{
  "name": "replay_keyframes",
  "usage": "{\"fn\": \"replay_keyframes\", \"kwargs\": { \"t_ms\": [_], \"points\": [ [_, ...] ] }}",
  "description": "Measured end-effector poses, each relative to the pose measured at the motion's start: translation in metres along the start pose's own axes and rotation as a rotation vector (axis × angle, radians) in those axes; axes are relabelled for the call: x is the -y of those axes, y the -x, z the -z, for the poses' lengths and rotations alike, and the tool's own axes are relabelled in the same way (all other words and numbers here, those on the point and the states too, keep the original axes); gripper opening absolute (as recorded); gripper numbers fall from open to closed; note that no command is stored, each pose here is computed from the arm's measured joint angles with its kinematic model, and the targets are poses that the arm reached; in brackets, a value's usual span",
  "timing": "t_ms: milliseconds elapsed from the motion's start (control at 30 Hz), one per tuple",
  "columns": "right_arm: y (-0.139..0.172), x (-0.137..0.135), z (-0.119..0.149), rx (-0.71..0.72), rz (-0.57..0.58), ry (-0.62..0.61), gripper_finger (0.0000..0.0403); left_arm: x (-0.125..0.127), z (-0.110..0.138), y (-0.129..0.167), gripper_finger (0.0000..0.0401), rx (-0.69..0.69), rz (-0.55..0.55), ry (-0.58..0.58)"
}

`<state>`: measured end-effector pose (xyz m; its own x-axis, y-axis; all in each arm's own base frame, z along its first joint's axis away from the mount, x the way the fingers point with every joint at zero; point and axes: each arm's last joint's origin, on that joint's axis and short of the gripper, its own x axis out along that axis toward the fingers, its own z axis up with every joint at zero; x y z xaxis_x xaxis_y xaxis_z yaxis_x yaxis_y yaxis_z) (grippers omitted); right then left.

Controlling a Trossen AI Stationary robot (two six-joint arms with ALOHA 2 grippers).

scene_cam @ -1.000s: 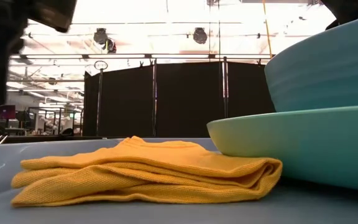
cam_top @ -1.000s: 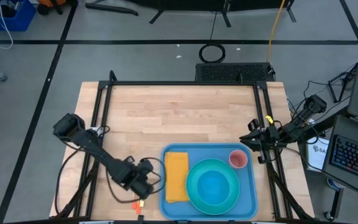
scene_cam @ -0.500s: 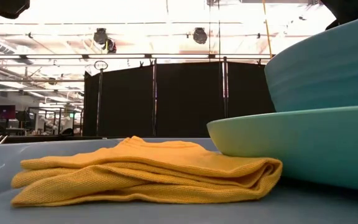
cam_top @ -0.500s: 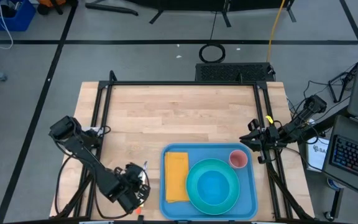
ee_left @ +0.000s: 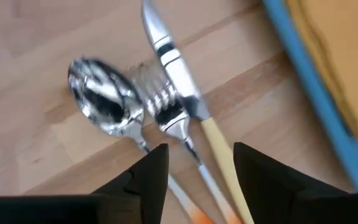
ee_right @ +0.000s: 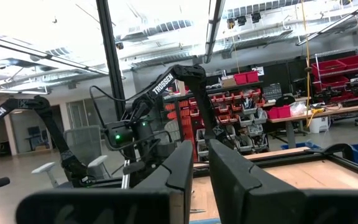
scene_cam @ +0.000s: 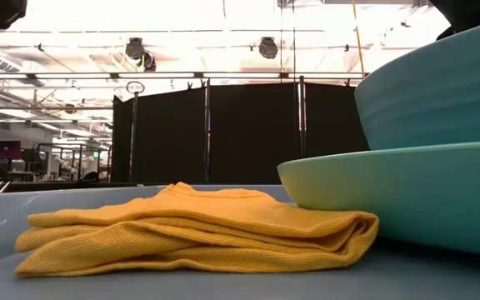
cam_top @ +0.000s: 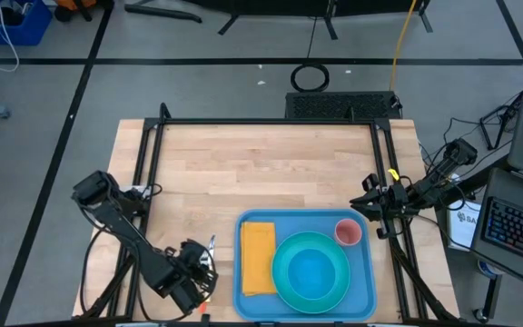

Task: Set up tray
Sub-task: Put the orange fork on top of the yellow table napkin

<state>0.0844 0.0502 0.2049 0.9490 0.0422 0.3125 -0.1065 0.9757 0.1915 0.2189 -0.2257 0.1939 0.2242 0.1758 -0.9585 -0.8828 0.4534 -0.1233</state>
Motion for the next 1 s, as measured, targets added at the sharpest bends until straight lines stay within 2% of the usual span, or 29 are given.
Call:
{"fn": "replay_keyframes", "kwargs": {
  "t_ms": [367,667,1000],
  "points": [
    [0.0,0.0,0.0,0.0,0.0,0.0,0.0043,-0.008,0.005,-0.022,0.0189,-0.062,0.005,0.031],
    [0.0,0.0,0.0,0.0,0.0,0.0,0.0043,-0.01,0.008,-0.041,0.0189,-0.108,0.076,0.047],
    [0.0,0.0,0.0,0.0,0.0,0.0,0.0043,-0.016,0.009,-0.048,0.0189,-0.108,0.063,0.048]
  ]
}}
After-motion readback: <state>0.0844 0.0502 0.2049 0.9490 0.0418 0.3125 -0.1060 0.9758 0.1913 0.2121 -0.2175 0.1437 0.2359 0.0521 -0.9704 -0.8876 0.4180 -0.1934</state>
